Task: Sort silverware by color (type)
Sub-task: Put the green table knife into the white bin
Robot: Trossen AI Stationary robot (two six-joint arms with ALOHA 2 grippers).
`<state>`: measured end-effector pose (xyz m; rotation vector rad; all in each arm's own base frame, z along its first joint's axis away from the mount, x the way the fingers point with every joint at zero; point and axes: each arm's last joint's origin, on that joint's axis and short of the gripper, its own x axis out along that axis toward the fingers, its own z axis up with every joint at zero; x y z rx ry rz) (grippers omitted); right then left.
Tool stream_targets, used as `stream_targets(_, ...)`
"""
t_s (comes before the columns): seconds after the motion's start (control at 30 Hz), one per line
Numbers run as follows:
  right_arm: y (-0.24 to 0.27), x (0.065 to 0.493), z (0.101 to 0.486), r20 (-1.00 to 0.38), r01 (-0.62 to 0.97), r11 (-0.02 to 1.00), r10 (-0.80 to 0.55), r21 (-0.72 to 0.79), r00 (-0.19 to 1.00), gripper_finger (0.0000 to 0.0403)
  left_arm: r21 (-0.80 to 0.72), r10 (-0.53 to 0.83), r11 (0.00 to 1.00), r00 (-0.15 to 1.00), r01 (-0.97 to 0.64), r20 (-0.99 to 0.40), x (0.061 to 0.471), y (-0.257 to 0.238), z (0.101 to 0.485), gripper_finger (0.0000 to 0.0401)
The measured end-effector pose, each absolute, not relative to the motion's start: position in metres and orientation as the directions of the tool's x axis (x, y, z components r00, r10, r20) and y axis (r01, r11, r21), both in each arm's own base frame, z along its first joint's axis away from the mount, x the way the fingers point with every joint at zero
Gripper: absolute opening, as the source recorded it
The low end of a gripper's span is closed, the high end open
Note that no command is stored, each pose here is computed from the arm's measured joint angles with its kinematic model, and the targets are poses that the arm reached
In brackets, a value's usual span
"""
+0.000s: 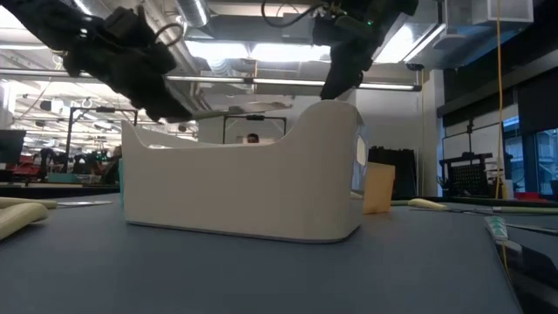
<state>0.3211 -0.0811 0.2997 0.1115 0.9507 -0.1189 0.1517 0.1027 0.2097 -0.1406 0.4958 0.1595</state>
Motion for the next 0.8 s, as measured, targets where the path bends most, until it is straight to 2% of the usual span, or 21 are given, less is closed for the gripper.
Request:
stream_targets(0.37, -0.081, 0.321, 0.300, -0.816, 0.151, 0.988, -0.053, 0.042, 0.575, 0.0104, -0.153, -0.038, 0.986, 0.813, -0.063, -0.581, 0.131, 0.060, 0.213, 0.0023)
stream_targets(0.8, -0.081, 0.322, 0.300, -0.813, 0.150, 0.988, -0.052, 0.044, 0.580, 0.0104, -0.158, -0.083, 0.987, 0.788, -0.018, -0.610, 0.130, 0.045, 0.212, 0.0023)
